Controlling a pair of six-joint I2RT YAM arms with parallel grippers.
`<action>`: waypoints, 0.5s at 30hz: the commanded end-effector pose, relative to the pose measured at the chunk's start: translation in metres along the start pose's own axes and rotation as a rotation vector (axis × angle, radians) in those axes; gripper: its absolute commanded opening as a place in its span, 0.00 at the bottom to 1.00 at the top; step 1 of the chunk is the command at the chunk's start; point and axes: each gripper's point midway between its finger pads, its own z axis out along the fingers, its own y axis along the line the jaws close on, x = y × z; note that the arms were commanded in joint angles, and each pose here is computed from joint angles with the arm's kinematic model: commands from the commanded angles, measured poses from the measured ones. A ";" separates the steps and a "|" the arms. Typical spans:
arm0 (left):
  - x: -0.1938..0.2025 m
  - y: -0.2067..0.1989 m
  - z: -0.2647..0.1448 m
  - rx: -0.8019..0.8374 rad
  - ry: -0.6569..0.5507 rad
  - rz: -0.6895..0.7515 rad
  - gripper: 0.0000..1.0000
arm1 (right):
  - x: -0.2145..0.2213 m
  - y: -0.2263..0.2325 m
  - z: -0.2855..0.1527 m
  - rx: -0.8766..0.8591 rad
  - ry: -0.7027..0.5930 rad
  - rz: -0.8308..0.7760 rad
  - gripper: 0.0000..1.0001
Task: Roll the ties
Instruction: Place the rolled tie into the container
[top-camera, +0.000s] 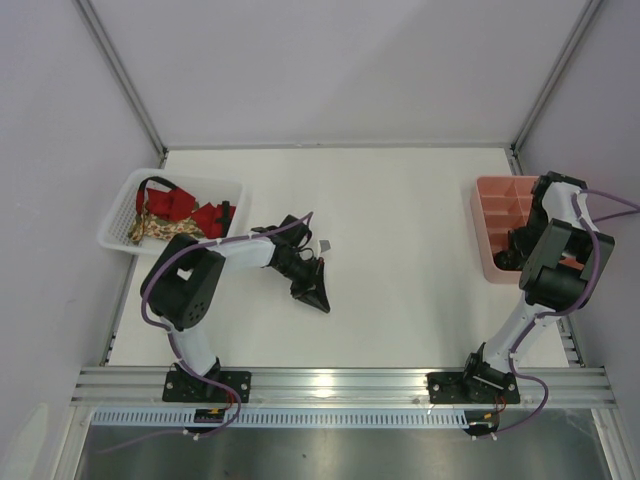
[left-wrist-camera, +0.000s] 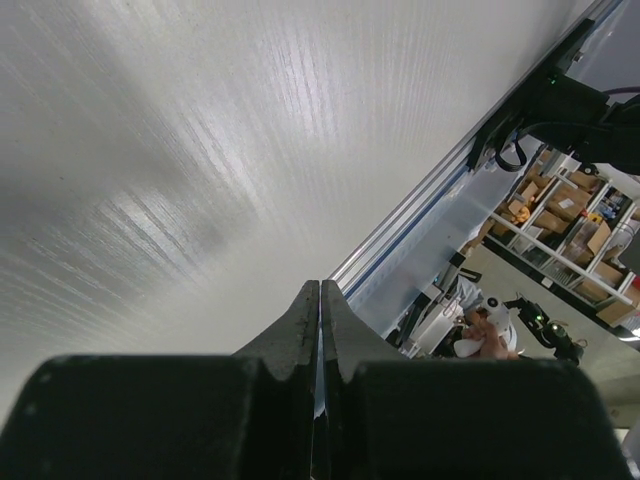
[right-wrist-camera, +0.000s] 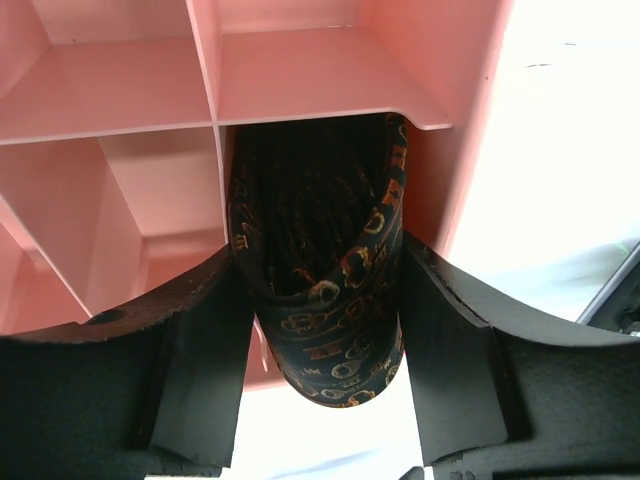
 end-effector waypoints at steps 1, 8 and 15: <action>-0.011 -0.005 -0.004 0.034 -0.032 0.043 0.07 | -0.006 0.011 -0.003 -0.049 -0.075 0.014 0.63; -0.012 -0.004 -0.005 0.039 -0.044 0.036 0.07 | 0.002 0.018 0.004 -0.098 -0.145 -0.006 0.65; -0.010 -0.001 -0.009 0.041 -0.053 0.027 0.07 | 0.017 0.013 0.025 -0.078 -0.099 -0.037 0.66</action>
